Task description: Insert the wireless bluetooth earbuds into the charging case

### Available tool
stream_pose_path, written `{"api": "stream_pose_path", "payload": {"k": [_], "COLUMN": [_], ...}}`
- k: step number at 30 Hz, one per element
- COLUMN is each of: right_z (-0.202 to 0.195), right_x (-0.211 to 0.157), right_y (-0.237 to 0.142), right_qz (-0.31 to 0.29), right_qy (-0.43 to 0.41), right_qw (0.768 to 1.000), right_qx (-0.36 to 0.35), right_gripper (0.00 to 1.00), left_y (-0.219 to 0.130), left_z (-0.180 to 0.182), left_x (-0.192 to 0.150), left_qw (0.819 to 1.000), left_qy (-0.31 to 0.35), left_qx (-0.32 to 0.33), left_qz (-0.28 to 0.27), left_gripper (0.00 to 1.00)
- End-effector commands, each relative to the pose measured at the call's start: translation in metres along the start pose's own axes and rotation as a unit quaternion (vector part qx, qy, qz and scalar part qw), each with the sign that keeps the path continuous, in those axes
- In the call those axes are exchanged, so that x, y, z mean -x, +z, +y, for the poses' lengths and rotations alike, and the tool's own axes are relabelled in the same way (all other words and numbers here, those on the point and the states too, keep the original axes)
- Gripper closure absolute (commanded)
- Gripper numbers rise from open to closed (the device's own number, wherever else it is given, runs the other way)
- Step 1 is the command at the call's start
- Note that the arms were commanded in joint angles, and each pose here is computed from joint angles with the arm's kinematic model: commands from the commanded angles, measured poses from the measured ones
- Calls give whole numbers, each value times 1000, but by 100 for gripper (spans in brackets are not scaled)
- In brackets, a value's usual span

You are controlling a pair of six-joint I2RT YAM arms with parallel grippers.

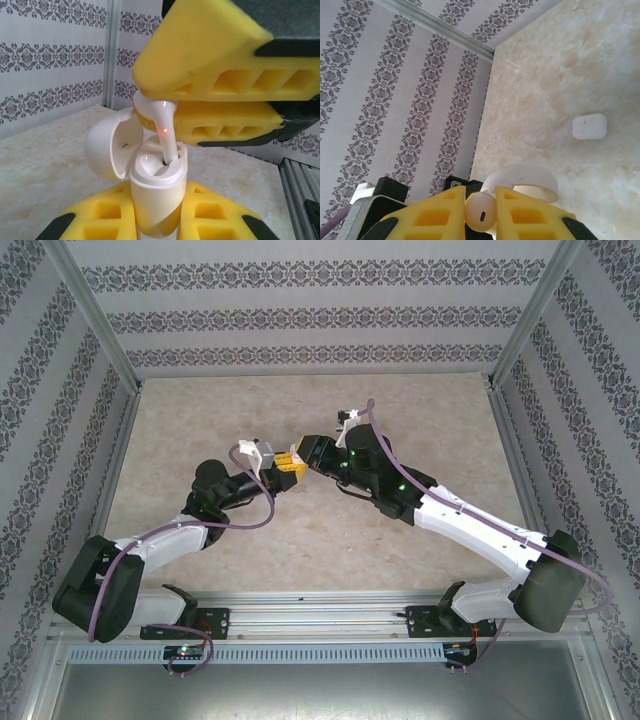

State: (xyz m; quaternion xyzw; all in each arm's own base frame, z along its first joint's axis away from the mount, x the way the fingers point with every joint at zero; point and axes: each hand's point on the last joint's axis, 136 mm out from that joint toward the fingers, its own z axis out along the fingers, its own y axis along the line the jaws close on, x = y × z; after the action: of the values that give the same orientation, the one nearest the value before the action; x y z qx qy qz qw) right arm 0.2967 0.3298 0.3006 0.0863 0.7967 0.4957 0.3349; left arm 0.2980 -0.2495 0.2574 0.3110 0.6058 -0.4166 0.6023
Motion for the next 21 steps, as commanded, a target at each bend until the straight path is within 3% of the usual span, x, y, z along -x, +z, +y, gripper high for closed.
{"api": "stream_pose_path", "payload": {"k": [1,21], "right_z": [-15,-59], "right_x": [-2,-15], "right_y": [2,-7], "right_qz": [2,25], "right_qy": [5,-31], "right_qw": [1000,993], "right_qx": [-18,-112], "right_gripper": [82,78], "left_y": [-2,0], "left_z": [-13,-14], "left_x": [21,26], "left_qw": [999,998], "left_qy": [39,42], "left_qx": [-14,-21], "left_qz": [-31,-30], "left_gripper": [100,100]}}
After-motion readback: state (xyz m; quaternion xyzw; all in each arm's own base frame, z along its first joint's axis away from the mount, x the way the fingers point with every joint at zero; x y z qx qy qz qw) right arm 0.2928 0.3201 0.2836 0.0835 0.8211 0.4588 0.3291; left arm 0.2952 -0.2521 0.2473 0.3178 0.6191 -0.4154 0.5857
